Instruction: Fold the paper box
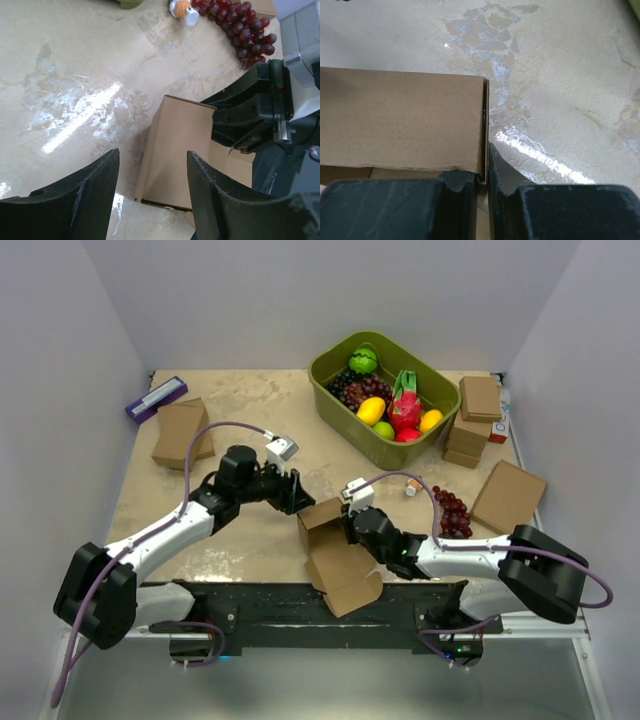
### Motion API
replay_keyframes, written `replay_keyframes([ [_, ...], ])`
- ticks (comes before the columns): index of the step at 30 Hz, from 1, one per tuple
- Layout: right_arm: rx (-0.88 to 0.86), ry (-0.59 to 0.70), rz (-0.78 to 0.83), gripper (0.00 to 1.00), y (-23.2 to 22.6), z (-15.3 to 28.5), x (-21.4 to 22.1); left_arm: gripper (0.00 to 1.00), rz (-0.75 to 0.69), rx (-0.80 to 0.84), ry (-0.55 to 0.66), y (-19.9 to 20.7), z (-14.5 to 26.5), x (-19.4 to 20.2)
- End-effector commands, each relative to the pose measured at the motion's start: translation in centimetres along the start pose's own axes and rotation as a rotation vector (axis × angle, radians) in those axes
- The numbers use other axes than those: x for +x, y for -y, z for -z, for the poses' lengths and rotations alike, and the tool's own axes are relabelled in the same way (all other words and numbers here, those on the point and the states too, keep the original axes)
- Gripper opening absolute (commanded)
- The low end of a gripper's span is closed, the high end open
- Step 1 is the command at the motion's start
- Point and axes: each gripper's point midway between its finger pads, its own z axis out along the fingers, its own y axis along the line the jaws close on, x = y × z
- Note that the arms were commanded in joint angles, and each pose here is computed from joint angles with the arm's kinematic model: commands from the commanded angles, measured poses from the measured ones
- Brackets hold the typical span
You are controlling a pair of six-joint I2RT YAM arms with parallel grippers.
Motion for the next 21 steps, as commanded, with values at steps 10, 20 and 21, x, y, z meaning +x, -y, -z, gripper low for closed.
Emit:
replay_keyframes([
  [10,0.060,-0.005,-0.023,0.08,-0.6,-1.8,-1.1,0.59,0.010,0.114,-0.135,2.1,-2.1,3.9],
  [20,0.244,-0.046,-0.018,0.04,2.0,-2.2,-0.2,0.58,-0.004,0.124,-0.150,2.7,-2.3,4.4],
  [21,0.265,-0.041,-0.017,0.04,2.3,-2.1,-0.5,0.58,-0.004,0.128,-0.152,2.9,-2.3,4.5],
])
